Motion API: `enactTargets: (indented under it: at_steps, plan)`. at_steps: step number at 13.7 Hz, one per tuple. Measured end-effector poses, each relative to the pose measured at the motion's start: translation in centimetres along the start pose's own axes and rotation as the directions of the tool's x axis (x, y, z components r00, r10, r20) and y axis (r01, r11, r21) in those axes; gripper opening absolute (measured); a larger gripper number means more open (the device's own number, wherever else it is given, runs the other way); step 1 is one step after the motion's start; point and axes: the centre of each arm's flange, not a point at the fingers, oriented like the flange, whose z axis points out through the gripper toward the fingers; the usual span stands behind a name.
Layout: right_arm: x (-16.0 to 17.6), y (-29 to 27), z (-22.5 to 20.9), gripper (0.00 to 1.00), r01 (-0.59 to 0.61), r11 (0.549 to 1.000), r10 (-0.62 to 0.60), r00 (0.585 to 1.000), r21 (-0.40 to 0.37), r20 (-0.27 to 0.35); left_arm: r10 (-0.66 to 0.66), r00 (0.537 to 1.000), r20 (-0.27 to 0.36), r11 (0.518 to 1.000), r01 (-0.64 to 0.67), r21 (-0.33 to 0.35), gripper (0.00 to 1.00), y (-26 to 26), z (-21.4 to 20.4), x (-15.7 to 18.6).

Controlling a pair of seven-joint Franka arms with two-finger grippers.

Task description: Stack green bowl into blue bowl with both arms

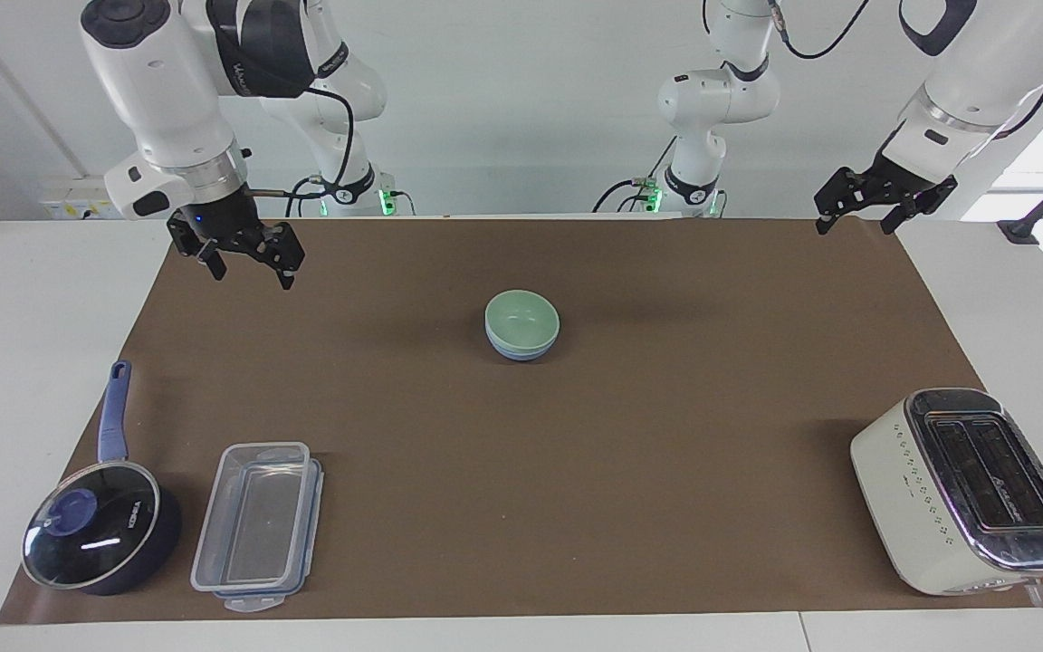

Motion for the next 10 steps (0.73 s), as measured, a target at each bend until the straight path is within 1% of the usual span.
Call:
enactTargets:
  at_steps: [3,10]
  plan:
    - [-0.49,0.56,-0.45,1.00,0.019,1.000,-0.019,1.000,-0.003,0.011,0.000,1.000,0.000,1.000,0.000,0.000,1.00,0.00,-0.02,-0.01]
    - [-0.60,0.48,-0.73,1.00,0.022,1.000,-0.022,1.000,-0.002,0.006,0.000,1.000,-0.001,1.000,0.000,0.000,1.00,0.00,-0.06,-0.06]
